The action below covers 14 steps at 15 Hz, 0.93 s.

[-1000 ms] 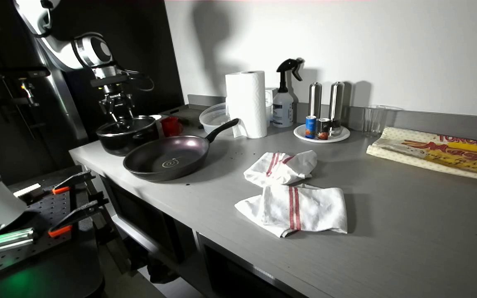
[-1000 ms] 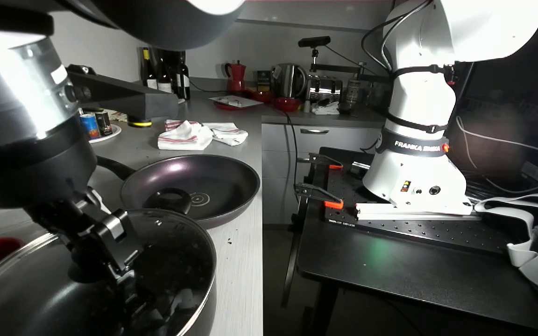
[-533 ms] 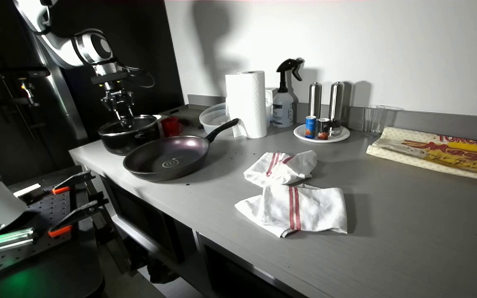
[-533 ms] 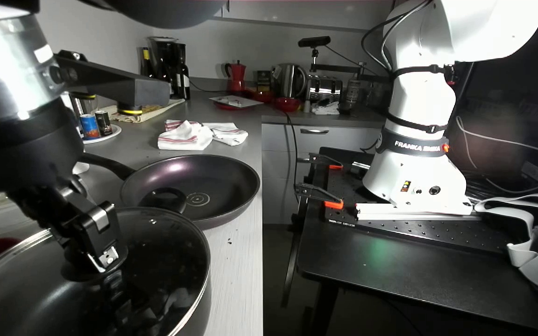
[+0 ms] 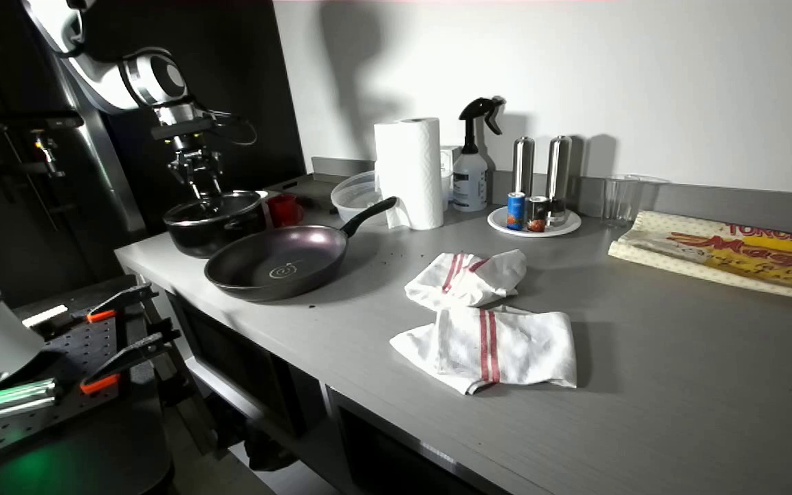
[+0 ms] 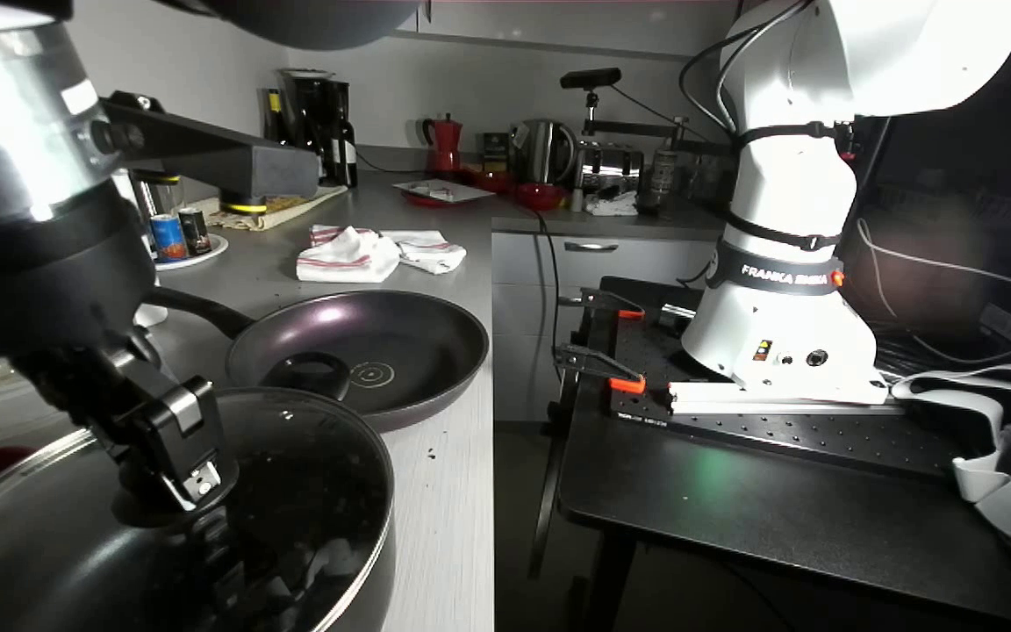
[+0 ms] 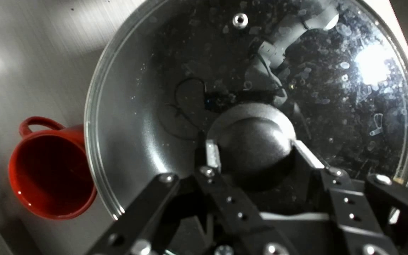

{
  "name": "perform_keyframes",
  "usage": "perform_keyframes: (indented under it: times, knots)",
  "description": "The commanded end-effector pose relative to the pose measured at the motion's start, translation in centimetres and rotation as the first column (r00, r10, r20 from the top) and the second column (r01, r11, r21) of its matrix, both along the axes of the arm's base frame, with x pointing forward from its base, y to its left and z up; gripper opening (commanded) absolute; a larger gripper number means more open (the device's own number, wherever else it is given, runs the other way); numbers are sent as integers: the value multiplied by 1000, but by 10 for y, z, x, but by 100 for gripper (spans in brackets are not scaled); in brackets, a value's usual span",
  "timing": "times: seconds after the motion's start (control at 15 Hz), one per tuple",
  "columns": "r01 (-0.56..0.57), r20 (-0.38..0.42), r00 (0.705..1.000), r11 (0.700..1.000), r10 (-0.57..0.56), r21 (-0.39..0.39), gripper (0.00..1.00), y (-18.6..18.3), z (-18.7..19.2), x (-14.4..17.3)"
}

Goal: Remove the lid from the black pot and place it on the right side of the countertop.

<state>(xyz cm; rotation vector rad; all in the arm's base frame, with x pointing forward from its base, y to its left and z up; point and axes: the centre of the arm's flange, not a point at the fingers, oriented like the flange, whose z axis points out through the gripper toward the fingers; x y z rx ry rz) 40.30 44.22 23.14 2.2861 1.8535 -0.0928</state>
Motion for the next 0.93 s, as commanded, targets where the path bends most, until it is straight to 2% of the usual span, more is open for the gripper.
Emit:
perform_keyframes:
  times: [0.0,0.47,0.87]
  knots:
    - [24,41,999,1000,-24,-4,25,2,26,-6]
    - [65,101,993,998,-64,-5,25,-1,72,-9]
    - [172,149,974,985,-172,10,25,-42,108,22]
